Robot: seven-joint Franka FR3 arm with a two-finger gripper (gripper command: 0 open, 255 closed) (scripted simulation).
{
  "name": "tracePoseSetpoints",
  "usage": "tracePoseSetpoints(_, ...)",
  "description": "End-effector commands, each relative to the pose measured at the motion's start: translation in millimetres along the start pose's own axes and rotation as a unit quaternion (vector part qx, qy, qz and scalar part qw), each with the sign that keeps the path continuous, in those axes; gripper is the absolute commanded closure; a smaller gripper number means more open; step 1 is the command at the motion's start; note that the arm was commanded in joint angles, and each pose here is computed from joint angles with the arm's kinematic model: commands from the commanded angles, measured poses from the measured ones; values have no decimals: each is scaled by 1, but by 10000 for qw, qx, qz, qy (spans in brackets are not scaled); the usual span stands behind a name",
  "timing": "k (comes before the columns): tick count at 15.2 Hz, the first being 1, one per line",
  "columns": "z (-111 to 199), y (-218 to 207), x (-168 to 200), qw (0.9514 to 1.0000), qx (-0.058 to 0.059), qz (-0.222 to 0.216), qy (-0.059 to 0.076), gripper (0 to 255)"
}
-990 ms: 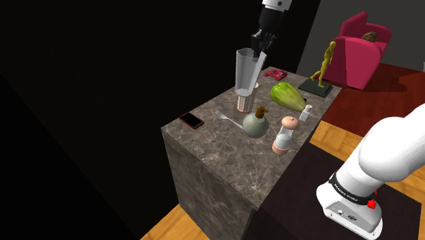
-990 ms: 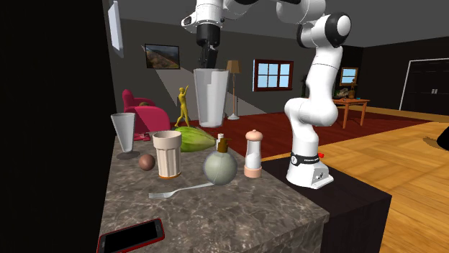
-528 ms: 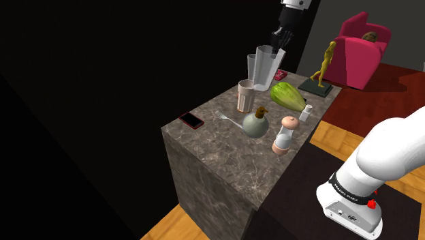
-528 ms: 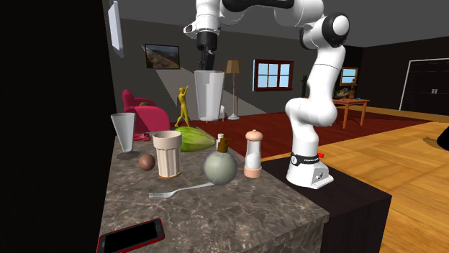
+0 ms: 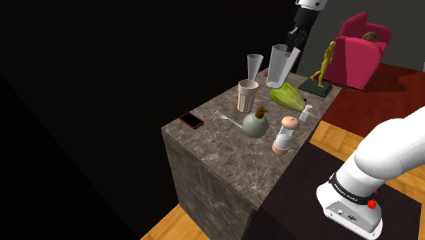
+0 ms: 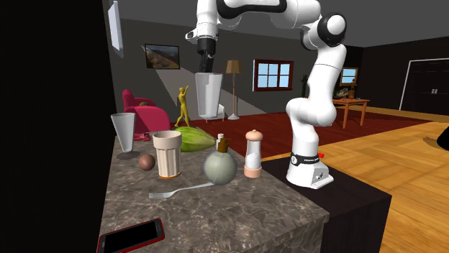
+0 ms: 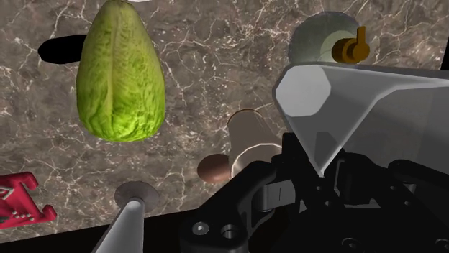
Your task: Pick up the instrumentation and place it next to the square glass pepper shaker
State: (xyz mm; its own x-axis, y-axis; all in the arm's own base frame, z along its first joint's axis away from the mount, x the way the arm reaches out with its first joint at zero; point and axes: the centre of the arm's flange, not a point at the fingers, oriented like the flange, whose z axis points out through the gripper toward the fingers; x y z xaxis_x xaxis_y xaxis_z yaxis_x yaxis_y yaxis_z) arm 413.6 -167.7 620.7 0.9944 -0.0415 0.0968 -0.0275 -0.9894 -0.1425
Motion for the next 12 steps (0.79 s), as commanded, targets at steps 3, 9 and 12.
tracePoseSetpoints(3, 19, 6, -2, 10000, -1, -5, 2, 255)
tracePoseSetpoints(9, 50, 11, -6, 10000, -1, -5, 2, 255)
tracePoseSetpoints(12, 65, 13, -7, 10000, -1, -5, 2, 255)
